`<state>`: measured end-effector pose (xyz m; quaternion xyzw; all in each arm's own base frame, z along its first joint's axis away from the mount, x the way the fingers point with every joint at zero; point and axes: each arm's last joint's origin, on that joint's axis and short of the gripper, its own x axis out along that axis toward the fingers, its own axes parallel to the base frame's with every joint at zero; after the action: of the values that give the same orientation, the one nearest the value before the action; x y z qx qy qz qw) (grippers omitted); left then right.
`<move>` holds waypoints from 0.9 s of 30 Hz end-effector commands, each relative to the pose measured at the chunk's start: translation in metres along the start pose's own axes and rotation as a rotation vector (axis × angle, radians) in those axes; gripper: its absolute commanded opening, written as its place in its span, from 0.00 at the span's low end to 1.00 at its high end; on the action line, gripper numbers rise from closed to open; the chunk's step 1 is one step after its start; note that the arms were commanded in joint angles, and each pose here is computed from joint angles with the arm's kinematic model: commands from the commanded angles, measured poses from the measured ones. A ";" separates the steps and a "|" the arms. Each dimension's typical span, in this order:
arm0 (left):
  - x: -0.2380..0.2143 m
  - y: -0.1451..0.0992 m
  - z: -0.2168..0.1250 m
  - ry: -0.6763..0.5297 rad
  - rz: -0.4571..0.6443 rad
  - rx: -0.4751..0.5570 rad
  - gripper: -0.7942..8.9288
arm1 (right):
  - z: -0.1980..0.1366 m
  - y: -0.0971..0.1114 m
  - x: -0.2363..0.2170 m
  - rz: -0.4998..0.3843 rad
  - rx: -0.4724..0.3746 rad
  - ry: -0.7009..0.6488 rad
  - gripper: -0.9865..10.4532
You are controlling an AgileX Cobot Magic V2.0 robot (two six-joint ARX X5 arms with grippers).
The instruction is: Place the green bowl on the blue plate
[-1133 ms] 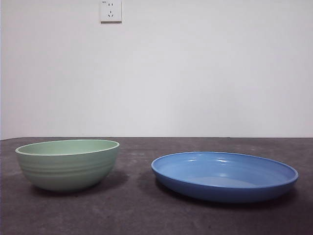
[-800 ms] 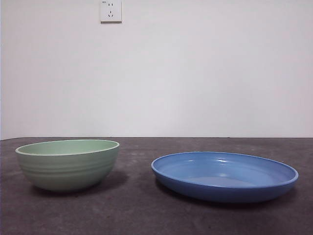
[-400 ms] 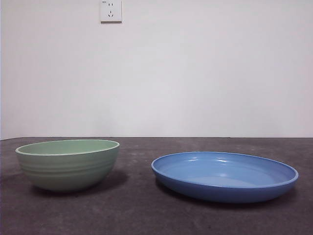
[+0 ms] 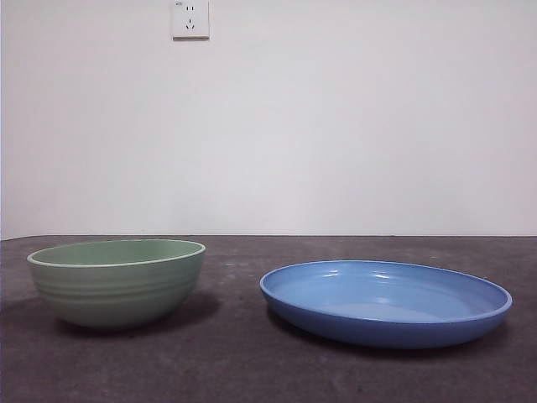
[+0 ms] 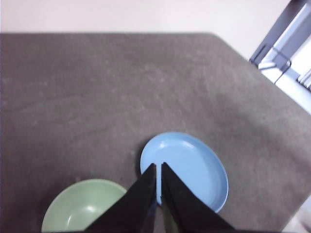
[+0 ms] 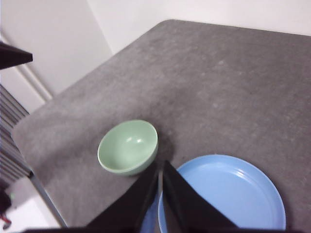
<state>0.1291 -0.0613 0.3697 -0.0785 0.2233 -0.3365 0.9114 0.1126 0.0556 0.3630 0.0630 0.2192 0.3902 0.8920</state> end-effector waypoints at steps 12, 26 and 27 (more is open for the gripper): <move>-0.002 -0.002 0.004 -0.009 -0.005 0.035 0.57 | 0.001 0.003 -0.004 0.006 0.006 0.011 0.35; 0.000 -0.001 0.002 0.023 0.004 -0.006 0.77 | 0.001 0.003 -0.004 0.006 0.025 0.011 0.63; 0.002 0.001 0.001 0.041 0.009 -0.021 0.77 | 0.001 0.003 -0.004 0.007 0.027 0.013 0.63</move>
<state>0.1293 -0.0611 0.3656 -0.0724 0.2433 -0.3327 0.9082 0.1095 0.0545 0.3607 0.0721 0.2364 0.3860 0.8888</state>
